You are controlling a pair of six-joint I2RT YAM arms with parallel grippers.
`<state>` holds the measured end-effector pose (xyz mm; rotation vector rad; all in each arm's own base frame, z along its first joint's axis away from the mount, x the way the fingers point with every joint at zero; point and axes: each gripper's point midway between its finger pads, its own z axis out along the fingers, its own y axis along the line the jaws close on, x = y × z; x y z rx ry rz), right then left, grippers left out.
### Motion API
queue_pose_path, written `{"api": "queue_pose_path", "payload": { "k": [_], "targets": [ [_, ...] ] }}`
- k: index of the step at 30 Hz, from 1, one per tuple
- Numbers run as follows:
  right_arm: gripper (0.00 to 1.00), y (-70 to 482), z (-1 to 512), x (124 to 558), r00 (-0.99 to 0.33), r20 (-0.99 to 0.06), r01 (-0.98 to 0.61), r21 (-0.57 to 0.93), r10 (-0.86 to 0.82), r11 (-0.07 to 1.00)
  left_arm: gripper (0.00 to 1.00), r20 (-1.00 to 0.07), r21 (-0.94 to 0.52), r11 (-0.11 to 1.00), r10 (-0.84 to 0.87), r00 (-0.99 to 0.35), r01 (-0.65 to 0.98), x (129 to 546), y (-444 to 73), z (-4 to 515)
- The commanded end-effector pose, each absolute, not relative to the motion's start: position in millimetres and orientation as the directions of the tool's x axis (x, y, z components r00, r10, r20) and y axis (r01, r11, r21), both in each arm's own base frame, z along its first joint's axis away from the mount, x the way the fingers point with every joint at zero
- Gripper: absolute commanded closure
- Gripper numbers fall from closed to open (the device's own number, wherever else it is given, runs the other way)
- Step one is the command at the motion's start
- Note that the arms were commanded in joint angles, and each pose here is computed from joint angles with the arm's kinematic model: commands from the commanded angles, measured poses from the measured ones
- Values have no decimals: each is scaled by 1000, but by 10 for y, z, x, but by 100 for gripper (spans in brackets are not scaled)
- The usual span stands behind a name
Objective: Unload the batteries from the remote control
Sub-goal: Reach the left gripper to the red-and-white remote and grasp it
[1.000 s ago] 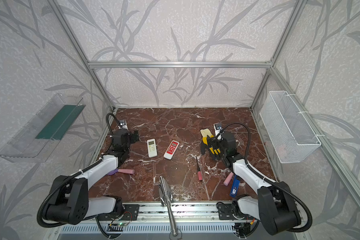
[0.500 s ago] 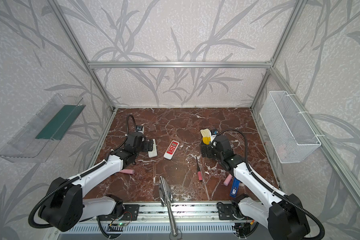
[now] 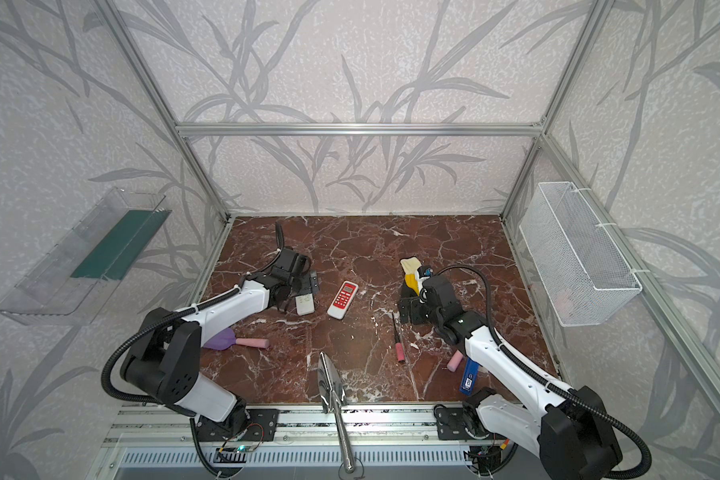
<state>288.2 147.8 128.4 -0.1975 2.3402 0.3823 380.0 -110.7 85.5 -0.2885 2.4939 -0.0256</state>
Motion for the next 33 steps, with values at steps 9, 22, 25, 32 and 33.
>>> {"api": "queue_pose_path", "payload": {
  "k": [9,22,25,32,33],
  "targets": [
    [1,1490,1223,2843,-728,-685,-250,214,-38,944,1,-503,-52,997,-68,-862,-48,3794,-1745,695],
    [1,1517,1152,2827,-745,-664,-265,211,-61,941,1,-461,-36,969,200,-865,243,3778,-2485,475],
    [1,1528,1150,2826,-747,-661,-268,214,-63,939,1,-451,-21,968,216,-866,252,3799,-2514,411],
    [1,1538,1177,2820,-746,-663,-272,218,-62,937,2,-398,16,966,242,-885,257,3826,-2525,243],
    [1,1537,1181,2821,-746,-663,-272,219,-62,937,3,-386,23,966,245,-889,256,3819,-2514,215]
  ]
}}
